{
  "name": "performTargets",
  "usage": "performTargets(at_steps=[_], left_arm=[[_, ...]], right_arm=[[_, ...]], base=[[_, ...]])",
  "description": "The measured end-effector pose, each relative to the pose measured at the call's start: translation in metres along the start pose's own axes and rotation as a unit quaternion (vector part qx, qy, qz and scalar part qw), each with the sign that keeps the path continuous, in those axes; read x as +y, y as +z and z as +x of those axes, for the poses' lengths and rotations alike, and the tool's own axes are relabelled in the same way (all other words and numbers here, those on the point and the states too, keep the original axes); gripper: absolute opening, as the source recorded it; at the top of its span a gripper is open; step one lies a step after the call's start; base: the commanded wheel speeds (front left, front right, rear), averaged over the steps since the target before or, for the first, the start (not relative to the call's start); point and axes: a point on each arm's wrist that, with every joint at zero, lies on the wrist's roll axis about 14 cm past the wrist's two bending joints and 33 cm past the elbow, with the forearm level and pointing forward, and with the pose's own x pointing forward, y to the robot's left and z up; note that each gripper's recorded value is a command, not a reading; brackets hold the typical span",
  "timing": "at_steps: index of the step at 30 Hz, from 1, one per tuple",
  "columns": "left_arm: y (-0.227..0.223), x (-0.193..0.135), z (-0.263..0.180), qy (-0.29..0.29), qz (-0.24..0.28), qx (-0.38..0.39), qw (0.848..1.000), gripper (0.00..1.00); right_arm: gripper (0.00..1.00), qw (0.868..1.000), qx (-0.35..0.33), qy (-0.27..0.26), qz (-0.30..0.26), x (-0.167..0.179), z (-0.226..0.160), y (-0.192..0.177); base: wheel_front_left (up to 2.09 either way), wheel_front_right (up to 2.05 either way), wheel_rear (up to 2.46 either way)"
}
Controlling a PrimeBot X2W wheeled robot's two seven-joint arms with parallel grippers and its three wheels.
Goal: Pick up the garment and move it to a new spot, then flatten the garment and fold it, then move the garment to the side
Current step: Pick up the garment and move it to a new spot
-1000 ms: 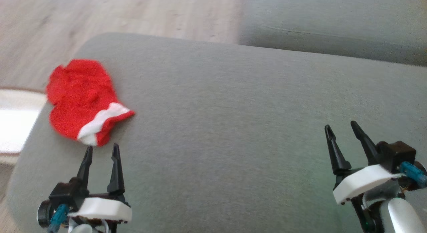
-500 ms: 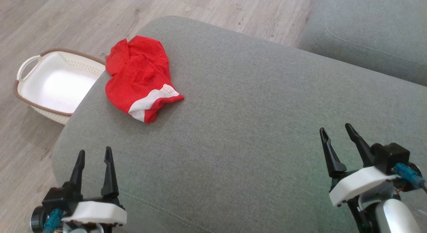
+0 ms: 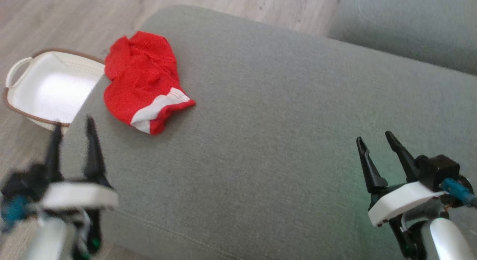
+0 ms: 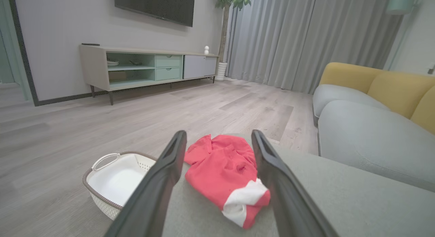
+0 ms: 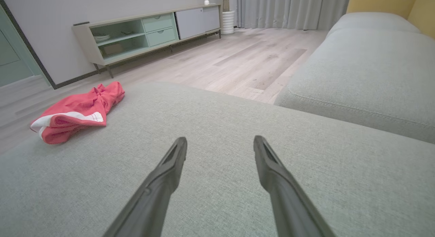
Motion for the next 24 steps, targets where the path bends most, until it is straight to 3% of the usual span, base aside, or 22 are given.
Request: performTargets(at_steps=[5,11,17,24], left_arm=[[0.010,0.008,0.042,0.014,-0.014,0.038,0.999,1.00],[-0.032,0.016,0.092,0.037,-0.014,0.169,0.985,1.00],[-0.104,0.027,0.116,0.089,-0.014,0.317,0.944,1.00],[-0.186,0.019,0.117,0.134,-0.052,0.436,0.888,1.00]], right_arm=[[1.00,1.000,0.005,-0.008,0.000,-0.015,0.003,-0.004],[1.00,0.999,0.006,-0.031,-0.004,-0.049,0.008,-0.006],[1.00,0.997,0.023,-0.079,0.000,-0.096,-0.001,-0.024],[1.00,0.989,0.047,-0.142,0.013,-0.140,-0.023,-0.049]], base=[[0.00,0.00,0.00],[0.00,0.00,0.00],[0.00,0.00,0.00],[0.00,0.00,0.00]])
